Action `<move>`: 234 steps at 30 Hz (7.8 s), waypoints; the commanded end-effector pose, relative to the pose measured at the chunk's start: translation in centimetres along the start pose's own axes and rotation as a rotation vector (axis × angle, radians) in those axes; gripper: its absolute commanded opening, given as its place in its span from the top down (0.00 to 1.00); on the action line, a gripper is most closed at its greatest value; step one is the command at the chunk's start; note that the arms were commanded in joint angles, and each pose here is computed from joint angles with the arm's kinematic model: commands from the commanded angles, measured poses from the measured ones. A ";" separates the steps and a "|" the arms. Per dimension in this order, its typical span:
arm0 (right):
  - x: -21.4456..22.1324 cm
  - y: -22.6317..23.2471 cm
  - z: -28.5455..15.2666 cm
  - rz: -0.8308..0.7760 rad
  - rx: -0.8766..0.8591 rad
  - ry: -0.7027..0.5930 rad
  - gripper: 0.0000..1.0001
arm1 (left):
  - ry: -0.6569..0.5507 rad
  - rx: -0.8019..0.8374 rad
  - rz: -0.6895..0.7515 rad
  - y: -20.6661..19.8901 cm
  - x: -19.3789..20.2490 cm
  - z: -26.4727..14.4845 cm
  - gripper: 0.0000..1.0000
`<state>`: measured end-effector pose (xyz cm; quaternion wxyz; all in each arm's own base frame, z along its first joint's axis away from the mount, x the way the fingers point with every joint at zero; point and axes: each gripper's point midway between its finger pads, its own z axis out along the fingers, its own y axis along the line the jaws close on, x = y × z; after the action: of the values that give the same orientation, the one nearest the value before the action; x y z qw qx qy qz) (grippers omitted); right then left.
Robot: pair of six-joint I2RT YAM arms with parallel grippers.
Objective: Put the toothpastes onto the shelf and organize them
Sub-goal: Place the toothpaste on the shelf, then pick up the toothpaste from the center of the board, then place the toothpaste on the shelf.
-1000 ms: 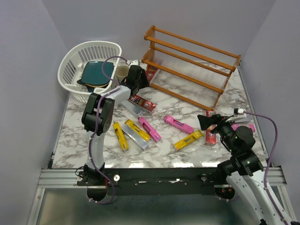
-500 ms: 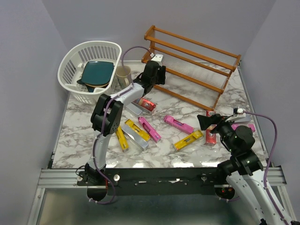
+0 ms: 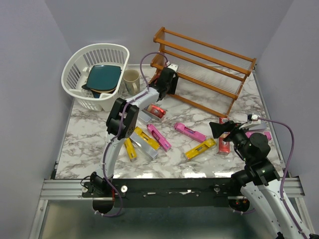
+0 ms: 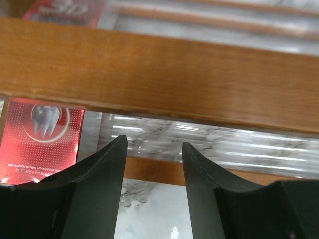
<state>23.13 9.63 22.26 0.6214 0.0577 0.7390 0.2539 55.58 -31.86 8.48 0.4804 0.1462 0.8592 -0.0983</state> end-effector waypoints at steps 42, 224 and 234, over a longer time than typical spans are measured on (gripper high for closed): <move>3.1 3.0 1.1 -0.084 -0.178 0.215 0.00 | -0.159 0.023 -0.322 2.8 -5.9 -16.1 0.01; 6.5 1.7 1.8 -0.099 -0.165 0.307 0.00 | -0.009 0.162 0.072 -1.7 -0.3 -9.3 0.41; 6.6 1.6 2.0 -0.101 -0.161 0.316 0.00 | -0.053 0.134 0.116 -0.6 -2.7 -5.9 0.39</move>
<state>23.16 14.39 17.16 0.5119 -0.0645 0.8035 0.2969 49.57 -30.38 11.49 0.4591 0.2138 0.8524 -0.1299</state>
